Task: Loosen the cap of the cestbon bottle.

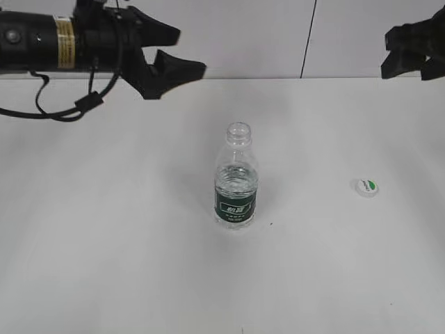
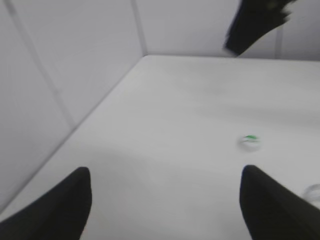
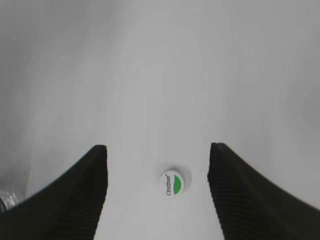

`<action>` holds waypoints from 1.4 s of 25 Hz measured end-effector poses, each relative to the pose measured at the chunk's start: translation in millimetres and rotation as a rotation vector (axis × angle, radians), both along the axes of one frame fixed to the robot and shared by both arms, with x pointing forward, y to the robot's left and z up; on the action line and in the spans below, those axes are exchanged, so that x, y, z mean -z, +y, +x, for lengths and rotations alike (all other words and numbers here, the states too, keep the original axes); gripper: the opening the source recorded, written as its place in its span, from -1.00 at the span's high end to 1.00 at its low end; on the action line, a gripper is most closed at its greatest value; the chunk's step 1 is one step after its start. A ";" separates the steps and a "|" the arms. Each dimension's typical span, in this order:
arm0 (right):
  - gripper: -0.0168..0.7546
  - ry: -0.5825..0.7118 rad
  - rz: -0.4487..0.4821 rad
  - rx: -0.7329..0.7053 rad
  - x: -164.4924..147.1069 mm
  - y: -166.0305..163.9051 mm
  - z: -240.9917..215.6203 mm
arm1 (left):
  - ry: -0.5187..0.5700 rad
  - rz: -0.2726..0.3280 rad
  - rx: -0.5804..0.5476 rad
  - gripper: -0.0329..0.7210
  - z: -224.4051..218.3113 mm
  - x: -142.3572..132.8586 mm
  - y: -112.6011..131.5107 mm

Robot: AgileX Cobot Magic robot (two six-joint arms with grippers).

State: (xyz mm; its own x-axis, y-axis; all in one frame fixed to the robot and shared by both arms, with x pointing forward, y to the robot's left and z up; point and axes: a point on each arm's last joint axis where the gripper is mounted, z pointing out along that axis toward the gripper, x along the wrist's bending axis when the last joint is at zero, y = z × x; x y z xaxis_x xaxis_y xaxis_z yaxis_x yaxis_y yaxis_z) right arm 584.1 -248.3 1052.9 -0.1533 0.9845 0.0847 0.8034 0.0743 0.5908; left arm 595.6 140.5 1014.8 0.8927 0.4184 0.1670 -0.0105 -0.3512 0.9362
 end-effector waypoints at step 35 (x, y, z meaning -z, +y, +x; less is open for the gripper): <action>-0.30 0.350 -0.095 -0.073 -33.5 -5.3 -32.0 | 0.911 0.520 -1.178 -0.07 -18.5 -7.4 76.4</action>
State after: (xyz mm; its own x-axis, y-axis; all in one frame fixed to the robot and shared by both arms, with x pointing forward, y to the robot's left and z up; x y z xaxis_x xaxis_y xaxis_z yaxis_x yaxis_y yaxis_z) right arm 552.2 -253.6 1086.3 -0.2010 0.9782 0.0527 0.9463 0.1800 0.2687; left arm 577.1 216.9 1022.2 -0.0031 0.9930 0.1180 0.9667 -0.0272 0.2545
